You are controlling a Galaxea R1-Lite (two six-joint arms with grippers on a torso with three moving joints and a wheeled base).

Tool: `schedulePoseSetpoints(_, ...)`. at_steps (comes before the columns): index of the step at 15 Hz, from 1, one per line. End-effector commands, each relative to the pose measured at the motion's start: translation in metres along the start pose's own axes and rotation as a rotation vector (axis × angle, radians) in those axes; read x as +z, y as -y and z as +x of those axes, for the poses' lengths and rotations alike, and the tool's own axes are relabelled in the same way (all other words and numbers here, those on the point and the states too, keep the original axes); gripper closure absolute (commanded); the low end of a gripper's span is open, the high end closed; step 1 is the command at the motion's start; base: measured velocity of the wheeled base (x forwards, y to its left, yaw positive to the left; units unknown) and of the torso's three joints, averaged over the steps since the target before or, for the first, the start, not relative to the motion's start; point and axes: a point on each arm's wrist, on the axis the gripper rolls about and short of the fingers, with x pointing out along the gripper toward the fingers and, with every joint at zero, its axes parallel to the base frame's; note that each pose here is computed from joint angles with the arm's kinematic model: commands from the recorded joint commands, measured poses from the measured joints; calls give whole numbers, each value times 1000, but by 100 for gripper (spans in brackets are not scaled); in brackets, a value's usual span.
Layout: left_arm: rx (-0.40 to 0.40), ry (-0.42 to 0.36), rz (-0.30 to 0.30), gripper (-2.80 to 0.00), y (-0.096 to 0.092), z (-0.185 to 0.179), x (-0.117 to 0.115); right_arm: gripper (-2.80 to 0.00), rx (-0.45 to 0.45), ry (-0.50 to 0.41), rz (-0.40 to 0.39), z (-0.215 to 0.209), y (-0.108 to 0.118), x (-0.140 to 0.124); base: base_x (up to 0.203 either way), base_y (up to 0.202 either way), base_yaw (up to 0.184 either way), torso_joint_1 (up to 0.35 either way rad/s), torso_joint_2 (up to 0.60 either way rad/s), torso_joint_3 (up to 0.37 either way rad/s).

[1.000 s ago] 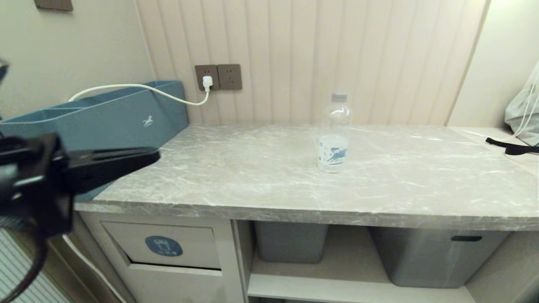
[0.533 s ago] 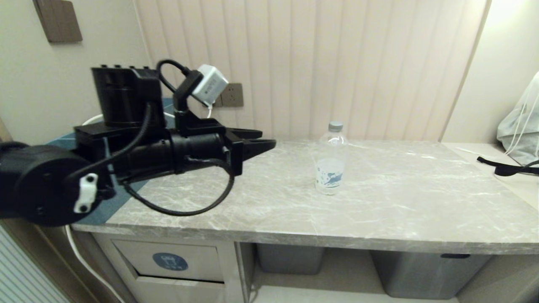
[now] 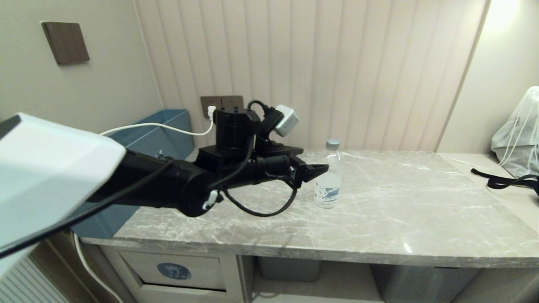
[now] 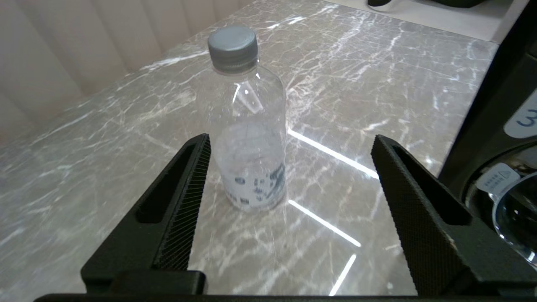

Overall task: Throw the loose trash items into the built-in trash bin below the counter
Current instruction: Pick up the garbage

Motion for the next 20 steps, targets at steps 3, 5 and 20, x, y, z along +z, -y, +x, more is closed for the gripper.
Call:
schedulePoseSetpoints(3,-5,-12,1,-280,-3,55,-36,0,0,-1,-1,0,0,0,0,0,0,0,0,0)
schedulePoseSetpoints(5,13,6,10,-280,-4,76,-43,0,0,-1,-1,0,0,0,0,0,0,0,0,0)
schedulePoseSetpoints(20,104,70,-51,0,-18,133,-85,0,0,-1,-1,0,0,0,0,0,0,0,0,0)
